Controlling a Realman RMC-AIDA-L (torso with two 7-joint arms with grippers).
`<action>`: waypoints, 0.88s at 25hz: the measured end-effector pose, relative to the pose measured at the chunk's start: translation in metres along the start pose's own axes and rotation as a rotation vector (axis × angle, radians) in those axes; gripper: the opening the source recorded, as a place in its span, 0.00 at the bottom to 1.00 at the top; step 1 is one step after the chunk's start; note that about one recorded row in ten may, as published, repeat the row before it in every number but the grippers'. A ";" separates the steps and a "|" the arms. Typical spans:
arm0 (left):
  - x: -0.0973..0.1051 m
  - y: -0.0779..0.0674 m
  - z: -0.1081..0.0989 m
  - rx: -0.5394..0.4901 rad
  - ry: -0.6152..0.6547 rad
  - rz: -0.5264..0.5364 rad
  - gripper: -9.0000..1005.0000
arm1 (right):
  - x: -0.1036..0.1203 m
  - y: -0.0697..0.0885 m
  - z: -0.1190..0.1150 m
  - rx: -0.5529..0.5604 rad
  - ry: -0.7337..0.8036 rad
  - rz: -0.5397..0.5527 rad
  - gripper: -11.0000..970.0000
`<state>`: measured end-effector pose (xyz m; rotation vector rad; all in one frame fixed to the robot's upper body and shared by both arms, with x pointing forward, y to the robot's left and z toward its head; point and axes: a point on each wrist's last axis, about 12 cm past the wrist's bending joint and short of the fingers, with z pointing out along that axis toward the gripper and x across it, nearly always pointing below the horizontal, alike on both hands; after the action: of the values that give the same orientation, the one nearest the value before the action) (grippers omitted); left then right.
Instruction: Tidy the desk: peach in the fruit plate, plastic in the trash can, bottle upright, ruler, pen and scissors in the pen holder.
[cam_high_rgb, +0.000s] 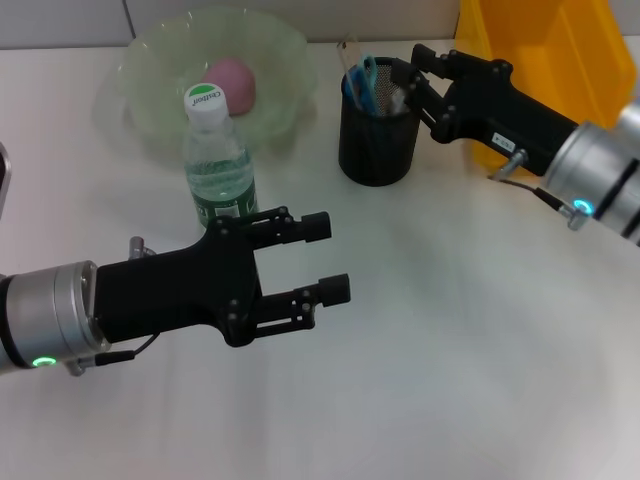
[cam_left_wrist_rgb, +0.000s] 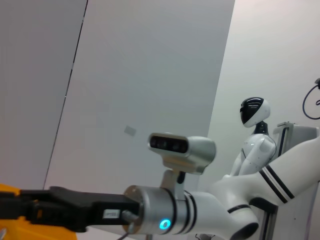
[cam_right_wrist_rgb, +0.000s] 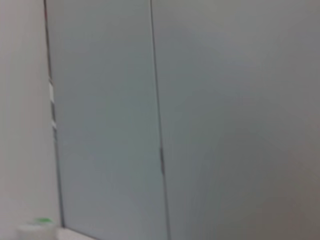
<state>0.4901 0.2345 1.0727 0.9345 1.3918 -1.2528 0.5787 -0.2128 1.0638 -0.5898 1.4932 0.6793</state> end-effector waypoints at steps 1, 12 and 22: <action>0.000 -0.001 0.000 0.007 -0.002 -0.007 0.69 | -0.001 0.002 -0.005 -0.018 -0.024 0.018 0.31; -0.002 0.000 -0.001 0.015 0.004 -0.005 0.69 | -0.002 0.025 -0.068 -0.225 -0.110 0.015 0.39; 0.002 -0.005 -0.008 0.018 0.026 -0.003 0.69 | 0.007 0.053 -0.101 -0.442 -0.075 0.009 0.78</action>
<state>0.4832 0.2414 1.0712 0.9650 1.4043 -1.2615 0.4706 -0.2491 1.0594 -0.8825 1.2806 1.0389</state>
